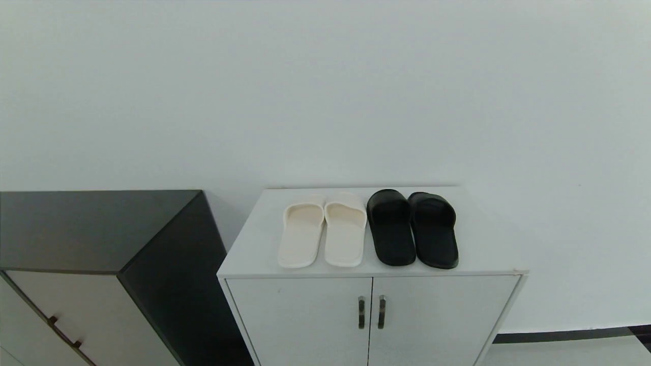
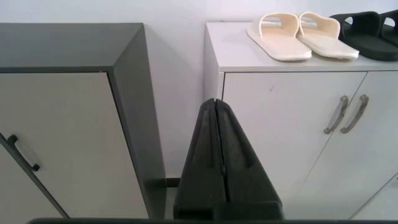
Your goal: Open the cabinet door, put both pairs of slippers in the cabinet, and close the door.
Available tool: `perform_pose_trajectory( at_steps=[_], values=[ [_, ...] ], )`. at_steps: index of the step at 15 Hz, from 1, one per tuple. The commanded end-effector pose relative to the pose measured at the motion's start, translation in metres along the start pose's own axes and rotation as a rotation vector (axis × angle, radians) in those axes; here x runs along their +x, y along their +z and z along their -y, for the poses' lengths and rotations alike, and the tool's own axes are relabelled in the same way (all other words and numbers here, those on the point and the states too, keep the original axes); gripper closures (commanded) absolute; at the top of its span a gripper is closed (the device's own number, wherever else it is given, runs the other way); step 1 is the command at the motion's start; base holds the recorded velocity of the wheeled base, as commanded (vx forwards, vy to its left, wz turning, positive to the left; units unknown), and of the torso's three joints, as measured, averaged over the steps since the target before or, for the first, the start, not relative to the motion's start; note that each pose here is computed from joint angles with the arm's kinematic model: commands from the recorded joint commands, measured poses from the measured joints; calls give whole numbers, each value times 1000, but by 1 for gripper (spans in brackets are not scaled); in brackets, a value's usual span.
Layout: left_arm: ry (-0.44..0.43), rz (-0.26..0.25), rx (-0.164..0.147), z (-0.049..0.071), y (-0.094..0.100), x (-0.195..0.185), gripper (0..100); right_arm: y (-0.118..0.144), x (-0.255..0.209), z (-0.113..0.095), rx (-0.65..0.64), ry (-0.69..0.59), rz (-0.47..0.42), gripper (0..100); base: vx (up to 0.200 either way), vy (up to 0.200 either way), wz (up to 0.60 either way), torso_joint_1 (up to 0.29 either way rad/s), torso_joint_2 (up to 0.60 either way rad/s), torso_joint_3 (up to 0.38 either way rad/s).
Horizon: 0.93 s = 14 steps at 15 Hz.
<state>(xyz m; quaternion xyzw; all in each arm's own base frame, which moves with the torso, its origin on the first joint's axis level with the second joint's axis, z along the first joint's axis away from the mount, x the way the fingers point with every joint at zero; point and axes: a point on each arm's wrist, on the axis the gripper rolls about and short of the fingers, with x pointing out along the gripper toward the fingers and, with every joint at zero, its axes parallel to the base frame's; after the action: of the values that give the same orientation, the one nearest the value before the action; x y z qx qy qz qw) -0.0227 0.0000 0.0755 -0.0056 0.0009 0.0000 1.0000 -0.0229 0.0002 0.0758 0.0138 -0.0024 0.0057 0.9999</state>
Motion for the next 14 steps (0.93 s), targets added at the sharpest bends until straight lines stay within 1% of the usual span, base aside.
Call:
perform_pose_trajectory(
  at_steps=[1, 2, 3, 4, 5, 6, 7, 8, 10, 11, 12, 13, 14],
  values=[
    [-2, -1, 1, 0, 0, 0, 100, 0, 0, 0, -12, 4, 0, 0, 0, 0, 0, 0, 0, 0],
    [-2, -1, -1, 0, 0, 0, 100, 1, 0, -1, -34, 27, 9, 0, 0, 0, 0, 0, 0, 0],
    [-3, -1, 1, 0, 0, 0, 100, 42, -10, -2, 18, 75, 138, 0, 0, 0, 0, 0, 0, 0],
    [-2, -1, 1, 0, 0, 0, 100, 78, -21, -5, 96, 185, 201, 0, 0, 0, 0, 0, 0, 0],
    [-2, -1, 1, 0, 0, 0, 100, 89, -17, -7, 89, 283, 107, 0, 0, 0, 0, 0, 0, 0],
    [-2, -1, 1, 0, 0, 0, 100, 95, 4, -10, 91, 358, -70, 0, 0, 0, 0, 0, 0, 0],
    [-2, -1, 1, 0, 0, 0, 100, 101, 29, -11, 115, 405, -185, 0, 0, 0, 0, 0, 0, 0],
    [-2, -1, 1, 0, 0, 0, 100, 110, 56, -13, 122, 441, -232, 0, 0, 0, 0, 0, 0, 0],
    [-2, -1, 2, 0, 0, 0, 100, 119, 99, -21, 111, 494, -267, 0, 0, 0, 0, 0, 0, 0],
    [-2, -1, 2, 0, 0, 0, 100, 120, 113, -27, 101, 499, -296, 0, 0, 0, 0, 0, 0, 0],
    [-3, -1, 4, 0, 0, 0, 100, 119, 136, -40, 80, 470, -337, 0, 0, 0, 0, 0, 0, 0],
    [-5, -1, 7, 0, 0, 0, 100, 121, 147, -51, 65, 459, -327, 0, 0, 0, 0, 0, 0, 0],
    [-5, -1, 7, 0, 0, 0, 100, 123, 150, -57, 61, 452, -324, 0, 0, 0, 0, 0, 0, 0]
  ],
)
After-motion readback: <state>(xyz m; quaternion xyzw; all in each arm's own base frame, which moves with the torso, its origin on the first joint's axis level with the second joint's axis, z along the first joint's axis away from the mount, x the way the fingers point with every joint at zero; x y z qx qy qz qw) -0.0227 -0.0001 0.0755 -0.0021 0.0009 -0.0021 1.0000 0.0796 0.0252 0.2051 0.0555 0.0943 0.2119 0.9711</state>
